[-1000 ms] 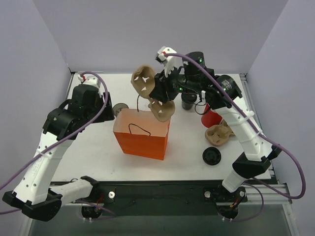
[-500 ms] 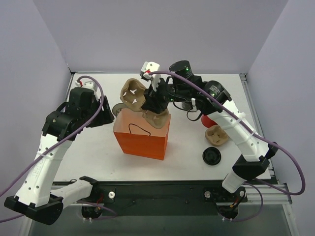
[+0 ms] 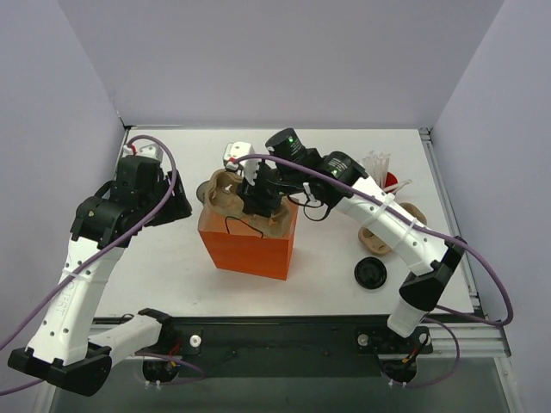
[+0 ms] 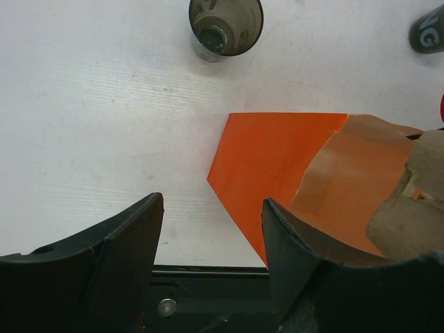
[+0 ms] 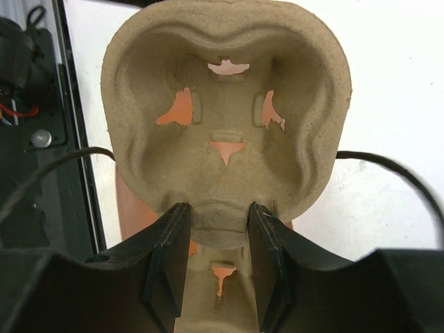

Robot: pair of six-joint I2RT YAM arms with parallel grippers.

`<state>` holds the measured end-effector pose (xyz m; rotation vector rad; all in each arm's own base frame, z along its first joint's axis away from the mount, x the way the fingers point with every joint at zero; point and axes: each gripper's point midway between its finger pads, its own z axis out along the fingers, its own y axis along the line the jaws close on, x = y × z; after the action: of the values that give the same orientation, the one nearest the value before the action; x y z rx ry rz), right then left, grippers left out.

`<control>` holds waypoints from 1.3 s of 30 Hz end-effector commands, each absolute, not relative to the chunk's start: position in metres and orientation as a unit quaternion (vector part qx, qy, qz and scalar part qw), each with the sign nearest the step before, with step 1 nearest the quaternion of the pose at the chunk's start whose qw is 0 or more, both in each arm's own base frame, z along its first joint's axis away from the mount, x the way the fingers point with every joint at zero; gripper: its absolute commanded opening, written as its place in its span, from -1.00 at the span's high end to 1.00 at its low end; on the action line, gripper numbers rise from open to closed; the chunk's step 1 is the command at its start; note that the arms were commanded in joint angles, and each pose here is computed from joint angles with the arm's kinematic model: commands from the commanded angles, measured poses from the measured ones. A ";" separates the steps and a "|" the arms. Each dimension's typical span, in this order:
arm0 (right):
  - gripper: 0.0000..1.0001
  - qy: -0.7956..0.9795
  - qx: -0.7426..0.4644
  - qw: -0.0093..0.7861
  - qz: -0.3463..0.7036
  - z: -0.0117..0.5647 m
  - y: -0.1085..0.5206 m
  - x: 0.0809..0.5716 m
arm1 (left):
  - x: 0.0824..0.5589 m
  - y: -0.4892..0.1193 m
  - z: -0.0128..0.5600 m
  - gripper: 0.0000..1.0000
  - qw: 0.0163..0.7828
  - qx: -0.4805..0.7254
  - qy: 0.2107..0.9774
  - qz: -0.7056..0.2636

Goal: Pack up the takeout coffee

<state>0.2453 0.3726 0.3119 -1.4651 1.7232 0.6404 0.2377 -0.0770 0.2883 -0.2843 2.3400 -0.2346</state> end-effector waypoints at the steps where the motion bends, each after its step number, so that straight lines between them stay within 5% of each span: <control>1: 0.55 0.665 -0.599 0.385 0.226 0.300 0.371 0.248 | 0.237 -0.060 0.288 -0.37 0.384 -0.126 0.913 -0.055; 39: 0.57 0.739 -0.628 0.221 0.101 0.166 0.352 0.243 | 0.222 -0.045 0.270 -0.36 0.378 -0.113 0.919 -0.013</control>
<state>0.2479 0.3616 0.1878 -1.7149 1.9600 0.3406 0.2272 -0.0504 0.2672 -0.2963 2.3662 -0.0567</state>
